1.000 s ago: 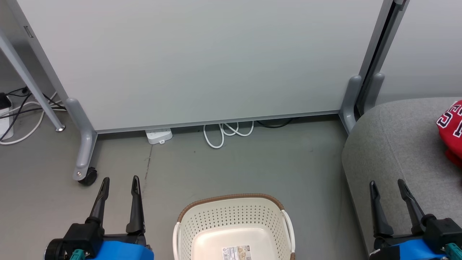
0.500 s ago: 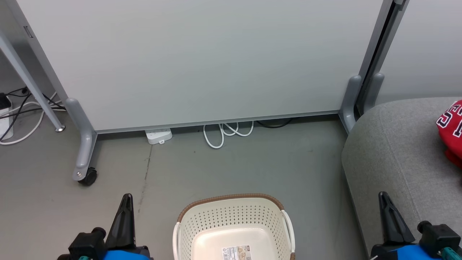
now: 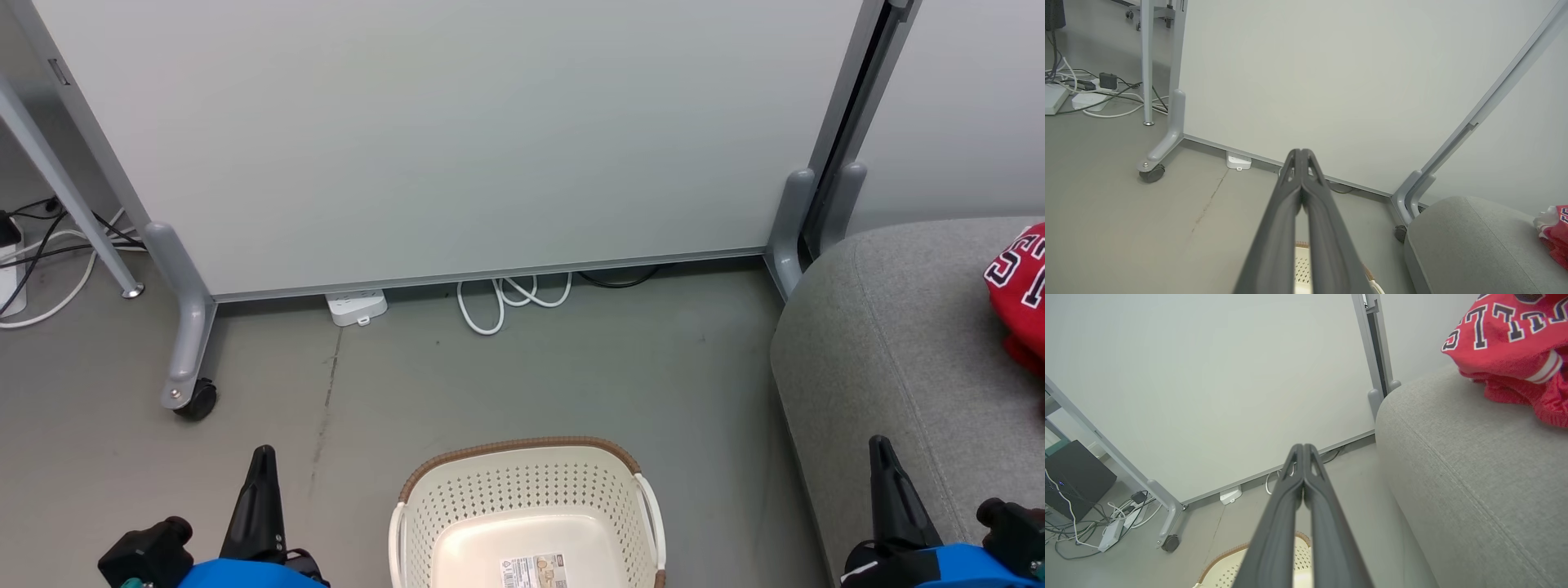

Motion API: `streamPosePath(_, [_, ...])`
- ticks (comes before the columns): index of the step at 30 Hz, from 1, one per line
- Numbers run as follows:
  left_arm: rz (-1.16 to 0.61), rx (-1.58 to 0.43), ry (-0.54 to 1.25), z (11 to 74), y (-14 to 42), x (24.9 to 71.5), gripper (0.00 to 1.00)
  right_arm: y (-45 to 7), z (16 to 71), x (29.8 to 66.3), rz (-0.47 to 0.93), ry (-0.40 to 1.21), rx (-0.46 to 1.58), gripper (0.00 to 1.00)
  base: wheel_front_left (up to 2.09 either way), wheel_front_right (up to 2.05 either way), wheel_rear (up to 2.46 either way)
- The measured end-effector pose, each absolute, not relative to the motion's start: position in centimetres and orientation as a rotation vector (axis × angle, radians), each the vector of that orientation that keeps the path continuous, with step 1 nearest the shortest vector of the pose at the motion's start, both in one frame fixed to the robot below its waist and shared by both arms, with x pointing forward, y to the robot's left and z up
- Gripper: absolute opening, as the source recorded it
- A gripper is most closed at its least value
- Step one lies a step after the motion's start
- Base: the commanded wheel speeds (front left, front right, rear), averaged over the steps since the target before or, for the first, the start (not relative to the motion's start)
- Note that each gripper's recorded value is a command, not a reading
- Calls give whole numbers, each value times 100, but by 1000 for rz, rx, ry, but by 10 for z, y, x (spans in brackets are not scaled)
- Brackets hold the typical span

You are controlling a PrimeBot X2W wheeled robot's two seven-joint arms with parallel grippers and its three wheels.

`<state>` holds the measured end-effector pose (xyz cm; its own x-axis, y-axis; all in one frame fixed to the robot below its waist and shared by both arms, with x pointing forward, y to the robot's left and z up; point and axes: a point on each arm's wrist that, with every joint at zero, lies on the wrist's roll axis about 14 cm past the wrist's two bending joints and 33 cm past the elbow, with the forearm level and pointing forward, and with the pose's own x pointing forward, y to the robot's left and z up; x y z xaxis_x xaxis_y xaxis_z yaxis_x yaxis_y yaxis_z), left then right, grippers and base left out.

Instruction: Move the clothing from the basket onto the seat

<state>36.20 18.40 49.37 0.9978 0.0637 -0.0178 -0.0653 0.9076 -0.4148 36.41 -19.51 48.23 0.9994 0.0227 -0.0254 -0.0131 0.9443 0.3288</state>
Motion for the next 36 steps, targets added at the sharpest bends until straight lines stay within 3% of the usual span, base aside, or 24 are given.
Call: streamPosePath(36, [94, -943, 52, 488, 196, 371, 0, -201, 488, 376, -46, 41, 884, 0, 0, 0, 0])
